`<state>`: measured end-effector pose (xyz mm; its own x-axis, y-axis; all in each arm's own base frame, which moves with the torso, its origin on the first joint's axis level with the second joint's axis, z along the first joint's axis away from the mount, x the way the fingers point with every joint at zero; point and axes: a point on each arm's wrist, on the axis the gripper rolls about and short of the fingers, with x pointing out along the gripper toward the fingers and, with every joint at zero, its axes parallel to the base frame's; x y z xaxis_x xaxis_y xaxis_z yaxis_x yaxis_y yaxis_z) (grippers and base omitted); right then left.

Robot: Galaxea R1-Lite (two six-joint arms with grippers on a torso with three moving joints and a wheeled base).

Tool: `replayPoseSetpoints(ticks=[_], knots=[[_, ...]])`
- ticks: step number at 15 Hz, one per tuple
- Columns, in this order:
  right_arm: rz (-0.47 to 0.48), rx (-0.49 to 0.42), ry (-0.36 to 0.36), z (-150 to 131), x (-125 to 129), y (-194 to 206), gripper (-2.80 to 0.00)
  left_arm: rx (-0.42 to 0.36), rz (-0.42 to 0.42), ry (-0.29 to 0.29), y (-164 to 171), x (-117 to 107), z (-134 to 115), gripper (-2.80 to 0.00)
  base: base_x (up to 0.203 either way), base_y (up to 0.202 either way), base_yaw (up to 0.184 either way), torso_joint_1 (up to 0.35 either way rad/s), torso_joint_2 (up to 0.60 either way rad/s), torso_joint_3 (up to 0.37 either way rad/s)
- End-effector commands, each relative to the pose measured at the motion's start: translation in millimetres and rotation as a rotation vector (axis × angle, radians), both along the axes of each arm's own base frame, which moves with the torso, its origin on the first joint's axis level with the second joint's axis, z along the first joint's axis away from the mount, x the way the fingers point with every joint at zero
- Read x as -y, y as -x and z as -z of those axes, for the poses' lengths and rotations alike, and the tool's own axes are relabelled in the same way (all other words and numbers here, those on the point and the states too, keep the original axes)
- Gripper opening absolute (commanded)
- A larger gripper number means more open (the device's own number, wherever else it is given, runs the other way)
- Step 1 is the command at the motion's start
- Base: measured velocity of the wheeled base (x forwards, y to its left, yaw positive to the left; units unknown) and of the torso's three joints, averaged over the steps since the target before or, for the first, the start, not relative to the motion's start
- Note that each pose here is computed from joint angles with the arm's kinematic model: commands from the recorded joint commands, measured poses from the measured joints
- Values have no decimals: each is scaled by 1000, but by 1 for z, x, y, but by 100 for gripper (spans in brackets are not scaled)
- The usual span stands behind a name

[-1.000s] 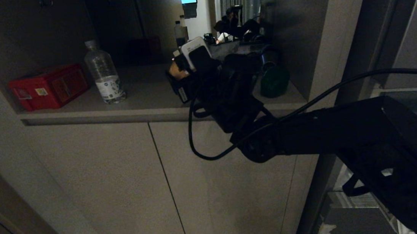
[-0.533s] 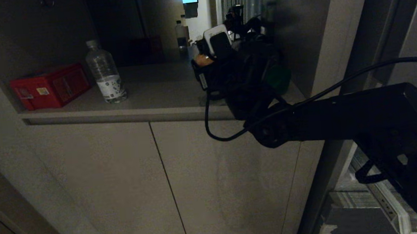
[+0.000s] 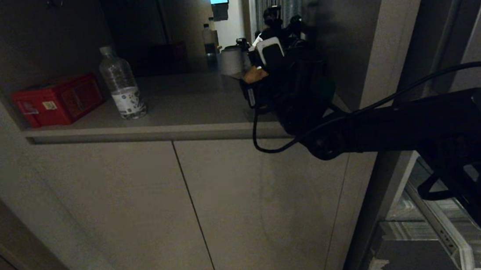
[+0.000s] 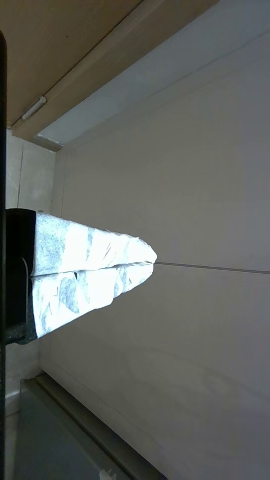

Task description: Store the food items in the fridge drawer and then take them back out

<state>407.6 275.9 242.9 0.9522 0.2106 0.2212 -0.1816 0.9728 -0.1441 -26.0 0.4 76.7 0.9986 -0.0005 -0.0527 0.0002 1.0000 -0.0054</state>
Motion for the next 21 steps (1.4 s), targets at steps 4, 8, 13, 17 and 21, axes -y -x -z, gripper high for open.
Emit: replayPoseSetpoints(ticks=[4,8,13,17,21], knots=[[-9,-60,-33,9,2,-5,-280,-1,-1,0,0,0,0,-280,0,0,0,0,0,0],[-13,-75,-25,21,-2,-11,-280,-1,-1,0,0,0,0,-280,0,0,0,0,0,0],[2,-88,-14,32,1,-20,-280,-1,-1,0,0,0,0,-280,0,0,0,0,0,0],[8,-81,-20,33,4,-22,0,-1,-1,0,0,0,0,-280,0,0,0,0,0,0],[10,-82,-19,34,4,-22,0,-1,-1,0,0,0,0,-280,0,0,0,0,0,0]])
